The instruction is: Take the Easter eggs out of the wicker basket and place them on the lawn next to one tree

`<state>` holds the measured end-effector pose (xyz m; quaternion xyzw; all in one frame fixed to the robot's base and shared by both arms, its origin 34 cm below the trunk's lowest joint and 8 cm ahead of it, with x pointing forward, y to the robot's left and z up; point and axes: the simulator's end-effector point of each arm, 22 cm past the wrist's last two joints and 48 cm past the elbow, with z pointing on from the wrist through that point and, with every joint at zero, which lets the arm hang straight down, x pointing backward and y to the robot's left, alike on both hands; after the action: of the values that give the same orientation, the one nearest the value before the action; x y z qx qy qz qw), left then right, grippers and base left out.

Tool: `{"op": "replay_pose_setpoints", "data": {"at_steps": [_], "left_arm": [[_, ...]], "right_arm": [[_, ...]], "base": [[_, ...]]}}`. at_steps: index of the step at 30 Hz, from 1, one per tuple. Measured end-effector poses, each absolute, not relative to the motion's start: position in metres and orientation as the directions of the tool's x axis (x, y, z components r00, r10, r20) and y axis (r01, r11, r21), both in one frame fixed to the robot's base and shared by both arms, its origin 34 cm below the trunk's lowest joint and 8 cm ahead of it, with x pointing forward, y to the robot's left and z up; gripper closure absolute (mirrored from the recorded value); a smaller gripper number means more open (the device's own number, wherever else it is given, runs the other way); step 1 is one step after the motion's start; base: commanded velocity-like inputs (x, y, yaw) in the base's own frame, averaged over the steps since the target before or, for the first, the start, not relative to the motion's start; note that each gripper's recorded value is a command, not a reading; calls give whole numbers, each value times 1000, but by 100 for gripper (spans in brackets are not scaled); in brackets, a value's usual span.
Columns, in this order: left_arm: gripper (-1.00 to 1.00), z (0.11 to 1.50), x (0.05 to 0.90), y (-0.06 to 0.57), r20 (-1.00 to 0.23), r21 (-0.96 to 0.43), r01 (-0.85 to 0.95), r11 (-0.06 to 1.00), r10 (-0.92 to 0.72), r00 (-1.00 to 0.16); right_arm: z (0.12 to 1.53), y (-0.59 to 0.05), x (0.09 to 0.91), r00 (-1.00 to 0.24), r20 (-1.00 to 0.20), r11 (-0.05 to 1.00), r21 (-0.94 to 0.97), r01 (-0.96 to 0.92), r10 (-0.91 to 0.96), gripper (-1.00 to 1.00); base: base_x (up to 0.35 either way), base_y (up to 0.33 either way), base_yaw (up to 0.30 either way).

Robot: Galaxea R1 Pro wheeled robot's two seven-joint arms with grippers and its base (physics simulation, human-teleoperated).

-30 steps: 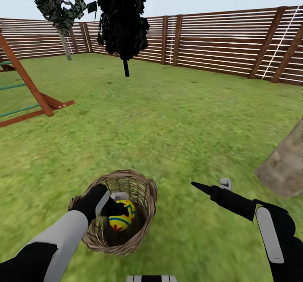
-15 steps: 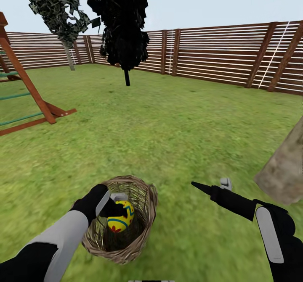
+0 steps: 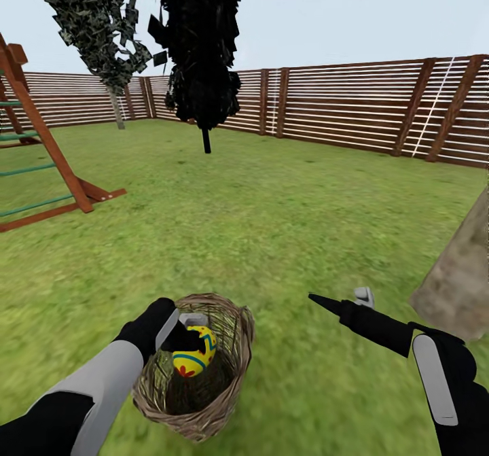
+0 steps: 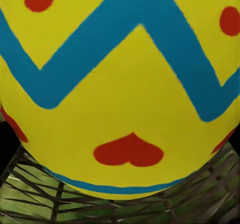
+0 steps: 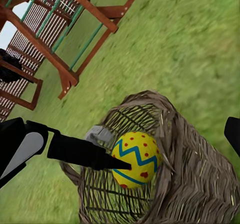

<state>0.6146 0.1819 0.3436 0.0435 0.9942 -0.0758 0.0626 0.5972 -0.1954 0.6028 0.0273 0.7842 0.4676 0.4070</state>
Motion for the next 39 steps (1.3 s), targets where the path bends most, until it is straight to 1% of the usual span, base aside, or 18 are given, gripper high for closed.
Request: {"op": "replay_pose_setpoints", "data": {"at_steps": [9, 14, 29, 39], "left_arm": [[100, 364, 617, 183, -151, -135, 101, 986, 80, -985], [100, 373, 613, 188, -138, -116, 97, 988, 81, -987], [100, 407, 620, 189, -198, -91, 113, 989, 93, -976], [100, 430, 626, 189, -197, -88, 116, 989, 97, -976]], "right_arm": [[622, -193, 593, -647, -637, 560, 743, -368, 419, -100], [634, -193, 591, -633, -651, 559, 734, -385, 419, -100], [667, -193, 583, -592, -690, 562, 708, -428, 417, -100], [689, -192, 589, -592, -690, 562, 707, -429, 416, -100]], "base": [[0, 0, 0], [0, 0, 0], [0, 0, 0], [0, 0, 0]]}}
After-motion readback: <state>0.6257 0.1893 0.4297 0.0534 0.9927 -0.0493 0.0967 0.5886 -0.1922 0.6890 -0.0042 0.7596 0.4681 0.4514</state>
